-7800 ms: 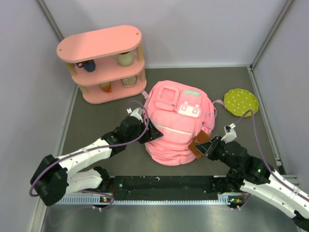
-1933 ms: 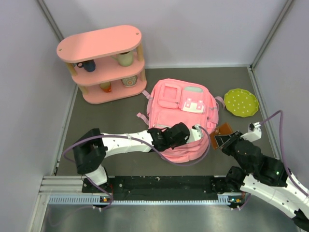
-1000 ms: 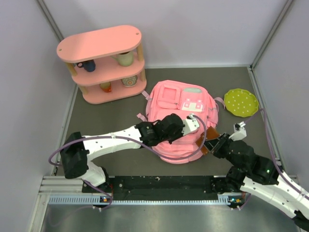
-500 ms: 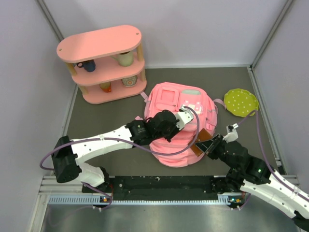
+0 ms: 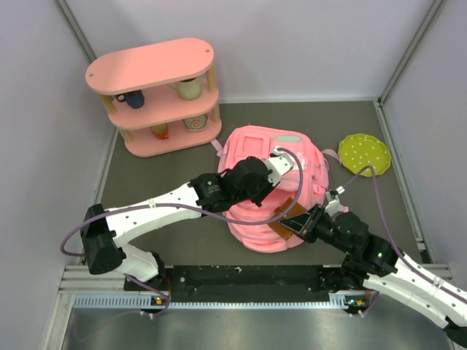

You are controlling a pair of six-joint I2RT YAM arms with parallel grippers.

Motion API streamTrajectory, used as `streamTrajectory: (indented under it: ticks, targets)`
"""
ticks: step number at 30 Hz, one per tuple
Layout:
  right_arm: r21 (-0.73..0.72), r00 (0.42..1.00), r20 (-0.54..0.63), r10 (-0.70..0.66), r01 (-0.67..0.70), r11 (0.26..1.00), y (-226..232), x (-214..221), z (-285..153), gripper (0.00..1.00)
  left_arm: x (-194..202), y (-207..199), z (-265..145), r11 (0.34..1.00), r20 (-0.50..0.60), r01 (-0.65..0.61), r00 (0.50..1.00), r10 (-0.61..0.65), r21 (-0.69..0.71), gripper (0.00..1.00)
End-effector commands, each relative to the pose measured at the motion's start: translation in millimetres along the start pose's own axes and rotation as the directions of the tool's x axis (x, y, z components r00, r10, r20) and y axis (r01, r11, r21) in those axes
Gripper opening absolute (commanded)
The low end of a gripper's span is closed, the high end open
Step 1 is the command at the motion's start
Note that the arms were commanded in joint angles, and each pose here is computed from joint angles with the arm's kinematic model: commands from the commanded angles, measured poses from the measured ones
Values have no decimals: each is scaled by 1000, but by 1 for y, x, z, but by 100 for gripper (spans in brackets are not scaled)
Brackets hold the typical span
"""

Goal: Pack the student bag
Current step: Place the book in the student bag.

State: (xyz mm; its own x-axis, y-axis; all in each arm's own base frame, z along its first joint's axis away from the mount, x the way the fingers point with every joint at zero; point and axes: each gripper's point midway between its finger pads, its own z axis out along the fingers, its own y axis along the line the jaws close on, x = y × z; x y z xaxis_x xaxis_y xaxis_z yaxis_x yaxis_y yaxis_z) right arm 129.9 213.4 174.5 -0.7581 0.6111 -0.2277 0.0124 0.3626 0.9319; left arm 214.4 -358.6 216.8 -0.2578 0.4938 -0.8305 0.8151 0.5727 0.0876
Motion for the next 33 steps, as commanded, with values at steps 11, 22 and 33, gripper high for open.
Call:
streamTrajectory:
  ticks: [11, 22, 33]
  targets:
    - [-99, 994, -38, 100, -103, 990, 40, 4, 34, 0, -67, -19, -23, 984, 117, 136, 982, -149, 111, 0]
    - [-136, 959, 224, 176, -148, 980, 46, -48, 42, 0, -68, -39, -27, 955, 77, 206, 971, -227, 214, 0]
    - [-98, 875, 430, 222, -199, 975, 35, -83, 80, 0, -93, -40, -24, 948, 82, 236, 962, -259, 215, 0]
